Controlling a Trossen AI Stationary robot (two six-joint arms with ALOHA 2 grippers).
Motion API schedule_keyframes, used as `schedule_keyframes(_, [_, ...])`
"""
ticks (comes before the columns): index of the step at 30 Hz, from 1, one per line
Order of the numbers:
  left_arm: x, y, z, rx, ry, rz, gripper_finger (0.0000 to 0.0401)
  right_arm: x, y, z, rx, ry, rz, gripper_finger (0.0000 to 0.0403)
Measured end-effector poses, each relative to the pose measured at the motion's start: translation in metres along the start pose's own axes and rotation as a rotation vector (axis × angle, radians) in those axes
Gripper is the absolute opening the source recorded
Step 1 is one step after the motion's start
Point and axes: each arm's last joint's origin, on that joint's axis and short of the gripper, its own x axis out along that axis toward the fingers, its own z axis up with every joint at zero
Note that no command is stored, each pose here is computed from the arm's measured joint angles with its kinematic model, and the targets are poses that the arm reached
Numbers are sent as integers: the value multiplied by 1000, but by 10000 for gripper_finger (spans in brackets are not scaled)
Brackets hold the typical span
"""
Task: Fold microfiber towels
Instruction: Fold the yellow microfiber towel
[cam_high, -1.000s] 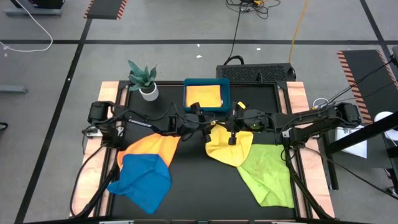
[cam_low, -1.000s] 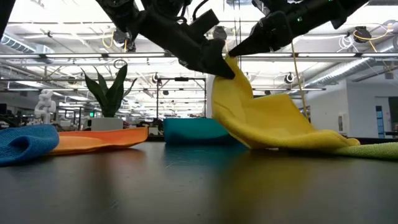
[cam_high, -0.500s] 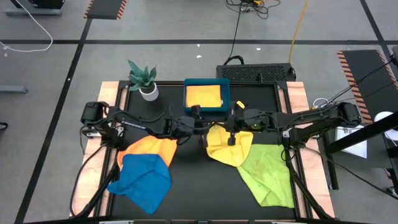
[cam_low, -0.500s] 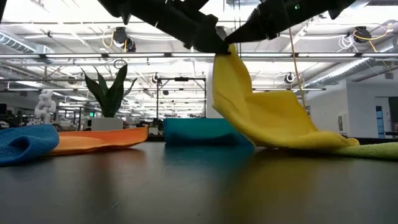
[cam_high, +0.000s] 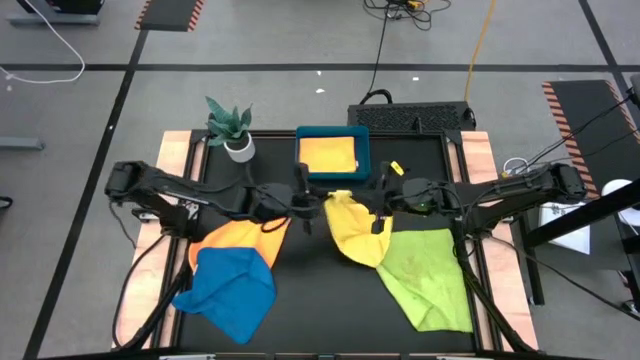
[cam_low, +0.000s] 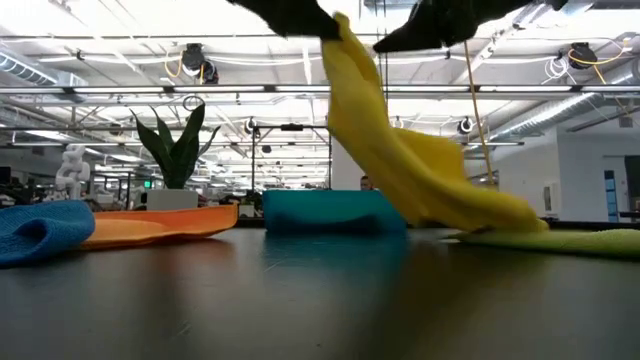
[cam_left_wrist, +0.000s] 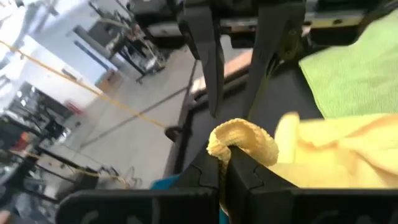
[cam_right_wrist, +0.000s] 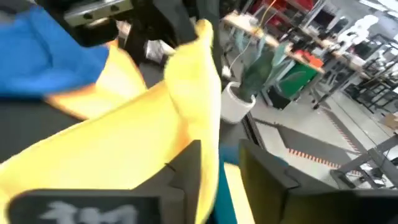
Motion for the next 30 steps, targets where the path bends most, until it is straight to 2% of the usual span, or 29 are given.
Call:
schedule_keyframes(7, [-45, 38, 22, 108, -184, -18, 3, 2, -6, -2, 75, -4, 24, 172])
schedule_keyframes(12, [-77, 59, 33, 48, -335, -57, 2, 6, -9, -2, 93, -31, 51, 193])
schedule_keyframes(15, [-87, 64, 35, 1, -359, -72, 2, 11, -8, -5, 128, -16, 47, 197])
schedule_keyframes(22, [-87, 63, 33, -51, -320, -84, 1, 38, 8, -25, 179, 96, 102, 199])
schedule_keyframes(26, [-84, 63, 27, -103, -236, -48, 1, 49, 17, -38, 188, 176, 121, 199])
schedule_keyframes(30, [-82, 63, 20, -118, -148, -32, 1, 49, 21, -38, 190, 174, 132, 199])
